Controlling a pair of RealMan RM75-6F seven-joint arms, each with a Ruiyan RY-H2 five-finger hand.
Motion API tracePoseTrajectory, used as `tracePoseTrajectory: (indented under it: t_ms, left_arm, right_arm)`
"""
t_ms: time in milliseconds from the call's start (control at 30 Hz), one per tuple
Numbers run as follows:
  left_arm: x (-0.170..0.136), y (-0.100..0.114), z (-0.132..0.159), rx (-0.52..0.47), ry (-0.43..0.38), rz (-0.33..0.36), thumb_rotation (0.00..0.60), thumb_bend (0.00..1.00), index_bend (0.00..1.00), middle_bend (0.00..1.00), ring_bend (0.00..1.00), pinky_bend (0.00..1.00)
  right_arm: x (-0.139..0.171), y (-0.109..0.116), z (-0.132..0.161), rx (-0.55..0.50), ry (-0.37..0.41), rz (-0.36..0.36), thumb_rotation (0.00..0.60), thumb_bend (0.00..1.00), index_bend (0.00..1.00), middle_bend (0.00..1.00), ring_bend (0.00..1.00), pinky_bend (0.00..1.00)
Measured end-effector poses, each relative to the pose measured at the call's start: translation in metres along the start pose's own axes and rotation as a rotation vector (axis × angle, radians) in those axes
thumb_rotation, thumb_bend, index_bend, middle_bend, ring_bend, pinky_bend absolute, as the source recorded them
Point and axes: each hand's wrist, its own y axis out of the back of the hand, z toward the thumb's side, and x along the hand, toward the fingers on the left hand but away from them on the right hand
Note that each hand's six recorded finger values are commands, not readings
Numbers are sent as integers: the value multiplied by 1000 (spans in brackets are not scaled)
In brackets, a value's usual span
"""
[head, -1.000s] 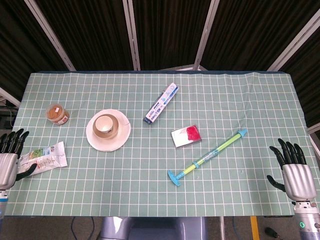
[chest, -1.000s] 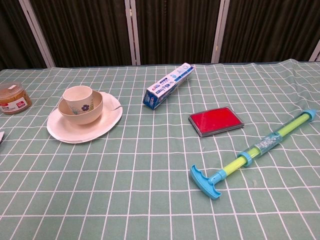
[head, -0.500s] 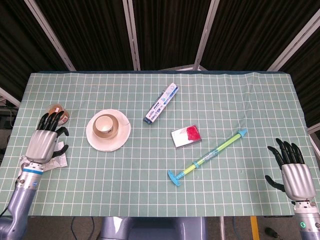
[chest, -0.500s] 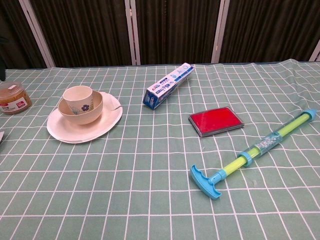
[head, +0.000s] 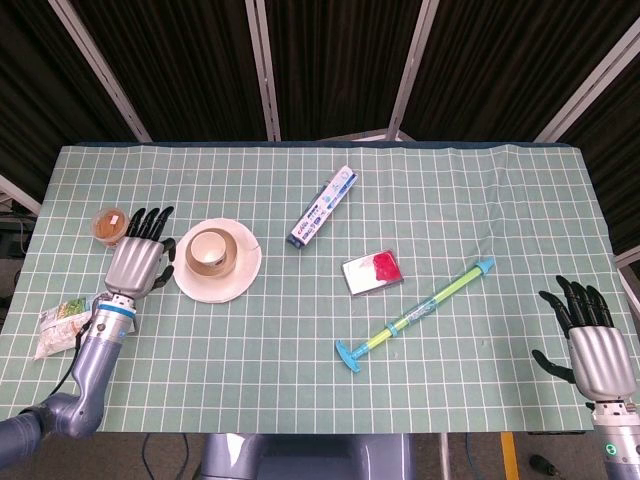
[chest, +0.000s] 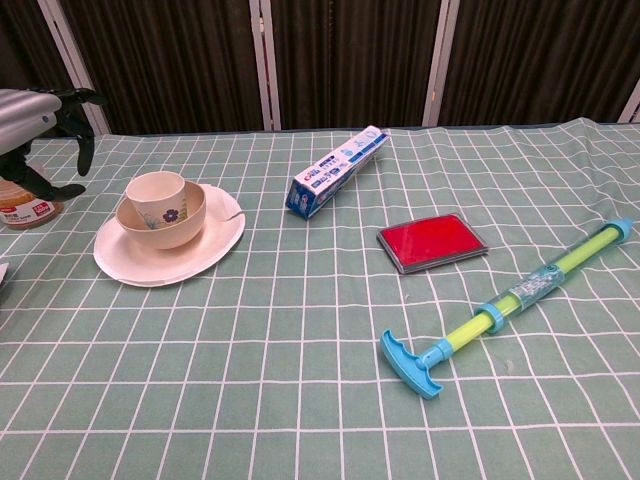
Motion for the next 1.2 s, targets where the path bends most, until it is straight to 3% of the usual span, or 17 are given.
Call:
tracePoseTrajectory:
  t_ms: [133, 200, 467, 833, 1000, 1200]
  left_arm:
    - [9, -11, 5, -3, 4, -33, 600, 377, 450, 0, 0, 0]
    - [12, -16, 6, -7, 6, -55, 600, 378, 439, 0, 0, 0]
    - [24, -28, 14, 2, -2, -80, 600, 378, 438, 0, 0, 0]
    - [35, -29, 34, -16, -44, -49, 600, 379, 447, 0, 0, 0]
    - [36, -24, 40, -4, -67, -23, 600, 379, 510, 0, 0, 0]
    - [39, -34, 41, 25, -56, -65, 600, 380, 533, 0, 0, 0]
  right_arm:
    - [0, 1, -2, -18, -4, 1, 600, 82, 156, 0, 0, 0]
    - [-1, 1, -3, -27, -8, 2, 600, 83, 156, 0, 0, 0]
    - [-2, 1, -7, -39, -17, 2, 600, 83, 156, 0, 0, 0]
    - [-4, -2, -7, -41, -19, 13, 600, 84, 156, 0, 0, 0]
    - [-4, -3, -8, -46, -21, 14, 600, 84, 155, 0, 0, 0]
    - [-4, 0, -8, -70, -22, 11, 600, 84, 156, 0, 0, 0]
